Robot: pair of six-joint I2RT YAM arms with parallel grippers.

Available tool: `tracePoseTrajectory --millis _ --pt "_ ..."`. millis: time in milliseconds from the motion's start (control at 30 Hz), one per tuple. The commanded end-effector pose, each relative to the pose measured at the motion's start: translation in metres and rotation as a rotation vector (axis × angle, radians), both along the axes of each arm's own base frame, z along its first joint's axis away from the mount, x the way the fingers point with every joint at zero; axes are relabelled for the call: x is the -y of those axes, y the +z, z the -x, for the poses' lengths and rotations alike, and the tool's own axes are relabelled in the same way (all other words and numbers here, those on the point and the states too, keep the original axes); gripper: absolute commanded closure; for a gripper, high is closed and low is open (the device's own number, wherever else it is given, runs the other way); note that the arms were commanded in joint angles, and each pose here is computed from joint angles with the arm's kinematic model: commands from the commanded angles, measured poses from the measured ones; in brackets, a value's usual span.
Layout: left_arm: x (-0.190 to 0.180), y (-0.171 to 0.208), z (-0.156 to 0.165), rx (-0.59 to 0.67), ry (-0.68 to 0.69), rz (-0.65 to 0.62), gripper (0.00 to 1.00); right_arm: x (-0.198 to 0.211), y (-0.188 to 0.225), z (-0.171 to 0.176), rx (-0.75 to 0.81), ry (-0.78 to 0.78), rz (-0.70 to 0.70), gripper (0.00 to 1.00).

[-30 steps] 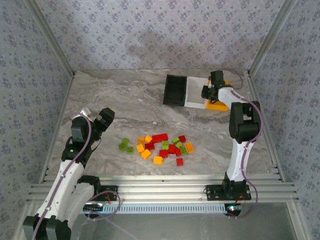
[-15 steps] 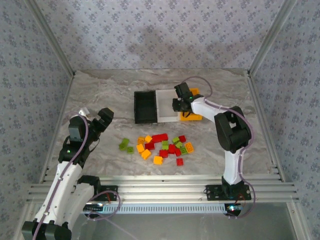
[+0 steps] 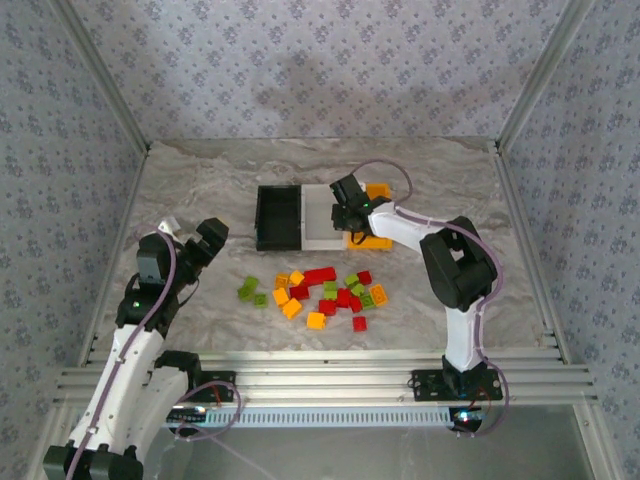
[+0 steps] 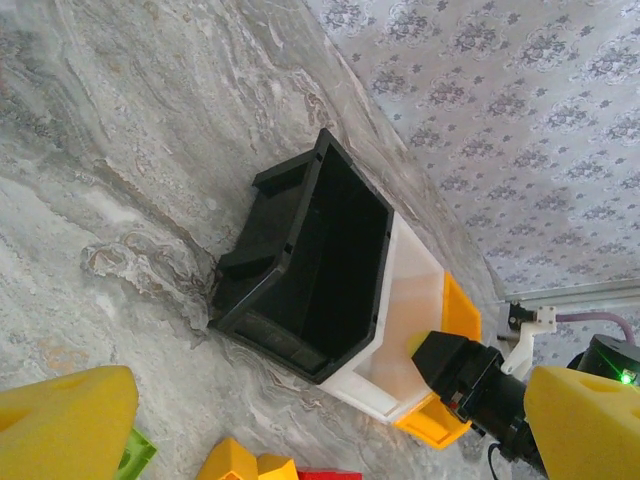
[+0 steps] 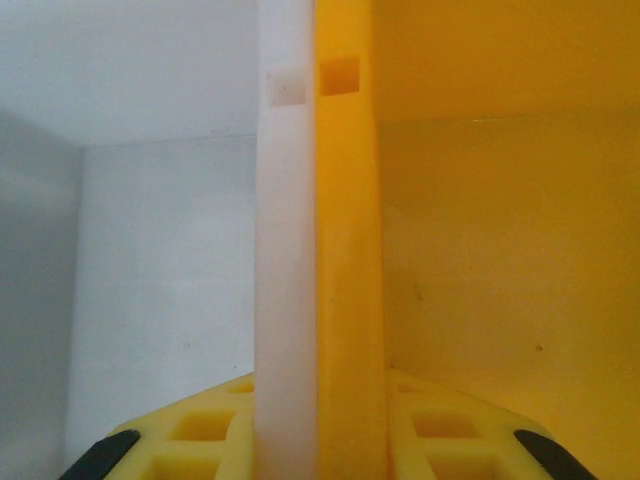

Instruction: Sort the legos into containers by color

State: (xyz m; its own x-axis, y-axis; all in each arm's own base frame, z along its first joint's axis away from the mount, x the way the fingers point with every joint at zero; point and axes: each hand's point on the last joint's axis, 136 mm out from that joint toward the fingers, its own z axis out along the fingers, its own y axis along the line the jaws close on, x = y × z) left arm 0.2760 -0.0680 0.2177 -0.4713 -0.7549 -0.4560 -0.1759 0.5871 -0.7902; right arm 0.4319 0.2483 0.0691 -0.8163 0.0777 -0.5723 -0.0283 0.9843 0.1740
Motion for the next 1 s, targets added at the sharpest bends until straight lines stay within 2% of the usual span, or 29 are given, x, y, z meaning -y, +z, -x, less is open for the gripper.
tracePoseTrajectory --millis 0,133,433,633,700,733,867,967 --pt "0.005 0.003 0.004 0.01 -0.035 -0.006 0.0 -0.004 -0.011 0.022 -0.072 0.002 -0.023 1.0" --pt "0.007 0.002 0.004 0.006 -0.045 -0.008 0.01 -0.004 -0.011 0.025 -0.082 0.027 -0.014 0.98" --pt "0.009 0.0 0.004 -0.003 -0.064 -0.01 0.01 -0.009 0.011 0.018 -0.031 0.048 -0.044 0.56" --pt "0.013 0.008 0.001 0.017 -0.091 -0.027 0.0 -0.012 0.056 0.015 0.064 0.052 -0.094 0.45" --pt "0.015 0.01 0.001 0.022 -0.102 -0.038 0.0 -0.01 0.068 0.021 0.087 0.051 -0.1 0.19" --pt "0.017 0.011 0.002 0.023 -0.109 -0.041 0.01 -0.01 0.076 0.027 0.101 0.054 -0.108 0.15" --pt "0.026 0.011 0.006 0.018 -0.139 -0.05 0.01 -0.002 0.101 0.056 0.159 0.053 -0.101 0.15" --pt "0.032 0.006 0.01 -0.023 -0.158 -0.048 0.0 0.013 0.094 0.094 0.155 0.073 -0.057 0.15"
